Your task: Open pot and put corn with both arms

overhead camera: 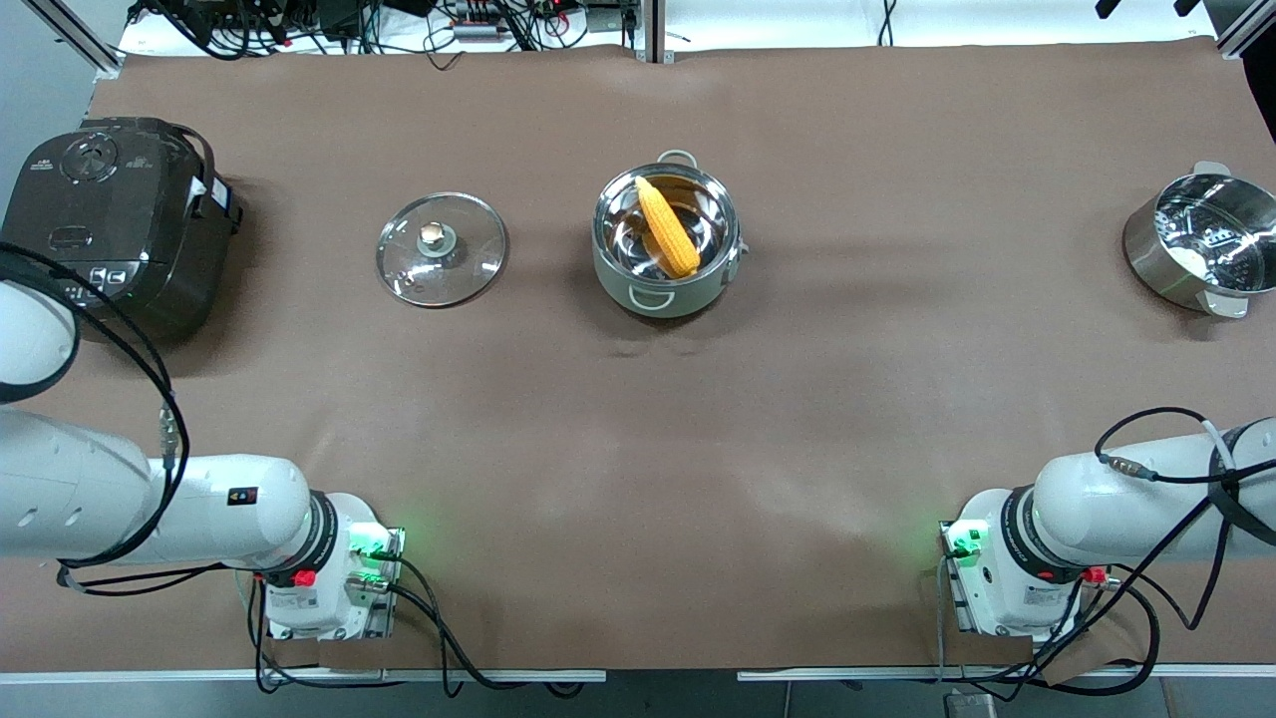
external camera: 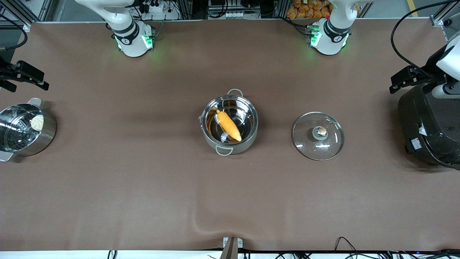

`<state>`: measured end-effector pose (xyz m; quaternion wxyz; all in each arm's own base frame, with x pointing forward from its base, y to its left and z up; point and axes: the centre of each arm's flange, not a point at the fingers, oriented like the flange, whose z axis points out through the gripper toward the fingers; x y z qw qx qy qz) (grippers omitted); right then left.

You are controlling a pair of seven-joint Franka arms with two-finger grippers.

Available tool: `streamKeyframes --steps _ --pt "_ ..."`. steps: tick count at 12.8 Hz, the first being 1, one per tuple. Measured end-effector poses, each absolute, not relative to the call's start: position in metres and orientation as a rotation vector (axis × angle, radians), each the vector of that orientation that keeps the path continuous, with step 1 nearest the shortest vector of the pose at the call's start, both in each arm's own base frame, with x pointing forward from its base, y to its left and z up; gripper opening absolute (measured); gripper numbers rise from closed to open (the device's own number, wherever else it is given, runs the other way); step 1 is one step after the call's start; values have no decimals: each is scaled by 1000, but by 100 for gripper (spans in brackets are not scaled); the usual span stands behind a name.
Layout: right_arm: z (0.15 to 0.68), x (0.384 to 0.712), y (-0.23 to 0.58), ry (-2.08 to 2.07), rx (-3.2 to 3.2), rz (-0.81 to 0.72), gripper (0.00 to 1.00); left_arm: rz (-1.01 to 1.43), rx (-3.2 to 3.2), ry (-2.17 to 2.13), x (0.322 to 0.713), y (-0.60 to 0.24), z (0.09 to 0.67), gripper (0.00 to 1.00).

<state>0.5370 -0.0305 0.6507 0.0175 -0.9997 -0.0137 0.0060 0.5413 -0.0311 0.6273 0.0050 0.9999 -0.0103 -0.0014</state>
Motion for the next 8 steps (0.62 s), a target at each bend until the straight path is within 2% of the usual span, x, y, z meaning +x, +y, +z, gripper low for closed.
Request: streamKeyframes --steps 8 --pt "651 537 -29 -46 -3104 19 100 21 3131 -51 541 -38 635 100"
